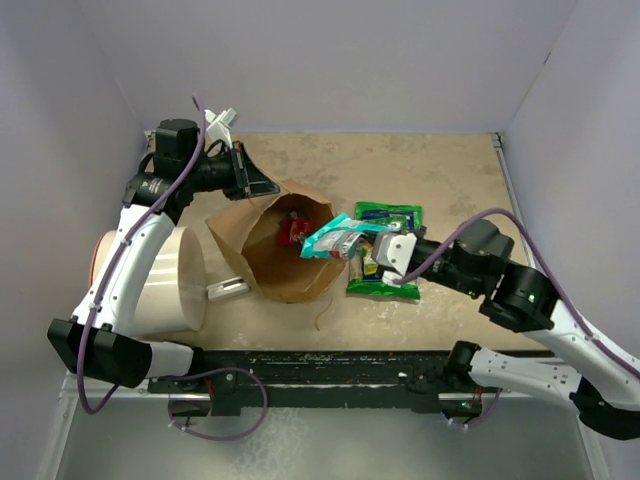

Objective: Take the snacks out of the paper bag
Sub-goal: Take out the snack from the paper bag, then place the snack at the center of the board.

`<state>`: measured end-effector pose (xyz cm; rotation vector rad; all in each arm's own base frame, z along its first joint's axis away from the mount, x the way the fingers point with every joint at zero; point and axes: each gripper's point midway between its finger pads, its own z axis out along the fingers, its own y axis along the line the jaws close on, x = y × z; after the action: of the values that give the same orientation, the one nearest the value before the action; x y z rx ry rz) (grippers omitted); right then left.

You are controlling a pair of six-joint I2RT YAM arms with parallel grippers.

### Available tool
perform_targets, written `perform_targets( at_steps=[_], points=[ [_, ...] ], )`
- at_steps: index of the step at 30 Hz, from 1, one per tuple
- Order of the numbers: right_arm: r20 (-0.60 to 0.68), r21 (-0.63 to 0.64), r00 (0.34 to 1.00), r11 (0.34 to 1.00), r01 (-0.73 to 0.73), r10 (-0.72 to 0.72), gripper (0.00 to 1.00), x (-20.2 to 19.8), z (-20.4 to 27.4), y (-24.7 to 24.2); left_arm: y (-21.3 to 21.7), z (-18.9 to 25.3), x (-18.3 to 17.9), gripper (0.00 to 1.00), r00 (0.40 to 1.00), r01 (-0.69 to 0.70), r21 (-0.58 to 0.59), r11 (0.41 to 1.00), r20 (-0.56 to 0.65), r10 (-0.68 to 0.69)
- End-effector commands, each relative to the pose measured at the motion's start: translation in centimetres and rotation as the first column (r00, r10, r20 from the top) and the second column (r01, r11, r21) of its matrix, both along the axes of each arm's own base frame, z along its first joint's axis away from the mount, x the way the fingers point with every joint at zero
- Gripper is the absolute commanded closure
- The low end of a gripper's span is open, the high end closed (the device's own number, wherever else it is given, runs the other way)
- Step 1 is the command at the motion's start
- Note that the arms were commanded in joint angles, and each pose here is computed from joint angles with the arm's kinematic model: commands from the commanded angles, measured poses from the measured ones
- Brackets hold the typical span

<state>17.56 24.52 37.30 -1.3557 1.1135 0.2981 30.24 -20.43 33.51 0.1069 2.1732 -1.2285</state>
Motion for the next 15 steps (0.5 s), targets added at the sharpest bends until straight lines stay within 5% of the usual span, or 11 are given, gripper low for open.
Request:
perform_targets(
  at_steps=[1,10,15],
  points=[
    [0.095,0.002,0.97,0.975,0.223,-0.223,1.0,2.3,1.6,-4.4,0.2,1.2,0.7,1.0,0.997,-0.009,0.02,1.0,0.077,0.007],
    [0.059,0.089,0.838,0.839,0.536,-0.542,1.0,8.2,0.8,-10.0,0.9,1.4,1.7,1.0,0.994,-0.048,0.059,0.997,0.105,0.041],
    [0.013,-0.01,0.788,0.788,0.615,-0.615,1.0,12.8,-3.5,-11.4,1.5,1.2,2.2,1.0,0.991,-0.06,0.08,0.995,0.121,0.05]
  ],
)
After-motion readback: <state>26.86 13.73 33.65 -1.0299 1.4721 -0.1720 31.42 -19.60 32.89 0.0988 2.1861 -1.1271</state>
